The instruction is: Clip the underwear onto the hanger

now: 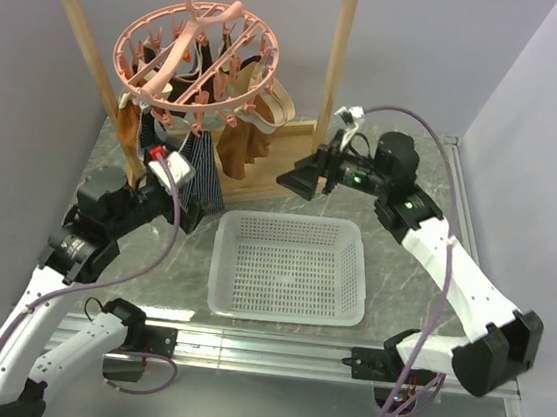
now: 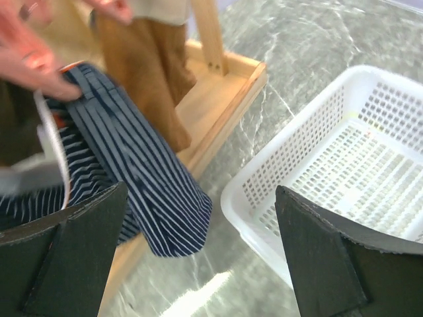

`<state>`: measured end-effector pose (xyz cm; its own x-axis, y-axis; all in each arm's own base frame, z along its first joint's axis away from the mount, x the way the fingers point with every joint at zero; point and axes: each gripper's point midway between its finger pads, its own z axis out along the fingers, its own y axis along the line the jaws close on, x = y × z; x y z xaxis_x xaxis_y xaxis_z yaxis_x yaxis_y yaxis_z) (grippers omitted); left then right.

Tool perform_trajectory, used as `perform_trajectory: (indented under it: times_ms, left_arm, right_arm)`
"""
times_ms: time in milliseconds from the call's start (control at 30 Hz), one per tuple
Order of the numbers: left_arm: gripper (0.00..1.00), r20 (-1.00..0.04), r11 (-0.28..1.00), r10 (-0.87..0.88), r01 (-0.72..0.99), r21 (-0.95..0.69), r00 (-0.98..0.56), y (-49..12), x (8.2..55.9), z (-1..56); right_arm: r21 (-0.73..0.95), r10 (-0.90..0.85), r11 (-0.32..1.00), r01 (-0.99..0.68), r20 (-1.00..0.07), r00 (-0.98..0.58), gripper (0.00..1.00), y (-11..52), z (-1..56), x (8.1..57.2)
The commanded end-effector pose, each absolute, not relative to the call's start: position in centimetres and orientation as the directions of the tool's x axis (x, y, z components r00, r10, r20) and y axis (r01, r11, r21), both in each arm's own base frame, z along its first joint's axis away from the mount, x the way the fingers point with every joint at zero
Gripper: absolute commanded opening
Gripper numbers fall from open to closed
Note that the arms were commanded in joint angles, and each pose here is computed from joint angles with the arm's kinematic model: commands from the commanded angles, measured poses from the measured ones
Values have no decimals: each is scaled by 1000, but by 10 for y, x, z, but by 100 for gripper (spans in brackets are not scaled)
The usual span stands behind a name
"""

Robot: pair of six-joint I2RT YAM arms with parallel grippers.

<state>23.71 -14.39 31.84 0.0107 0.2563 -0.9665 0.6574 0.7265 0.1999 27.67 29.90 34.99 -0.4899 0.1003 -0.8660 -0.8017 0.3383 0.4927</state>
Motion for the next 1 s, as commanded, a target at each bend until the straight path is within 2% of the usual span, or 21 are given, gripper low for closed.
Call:
perform_trajectory:
  times_ms: [0, 167, 367, 533, 700, 967]
  left_arm:
    - [99, -955, 838, 191, 544, 38, -227, -123, 235, 310]
    - [99, -940, 814, 197, 581, -1, -278, -122, 222, 313]
    - [99, -860, 860, 261, 511, 1, -438, -106, 229, 267]
    - [99, -865, 871, 247, 491, 0, -438, -106, 237, 261]
    - [99, -854, 888, 237, 460, -3, -464, -103, 244, 250]
    - [99, -880, 886, 222, 464, 2, -420, -103, 248, 270]
  right_arm:
    - [398, 78, 442, -804, -910, -408, 98, 266, 342, 273]
    - [376, 90, 549, -746, -914, -395, 98, 221, 323, 266]
    - [309, 106, 690, -654, -938, -331, 99, 165, 313, 264]
    - [194, 29, 781, -593, -961, -275, 100, 128, 294, 257]
    - [107, -30, 814, -571, -974, -226, 100, 110, 287, 241]
    - [109, -16, 827, -552, -976, -216, 100, 102, 280, 234]
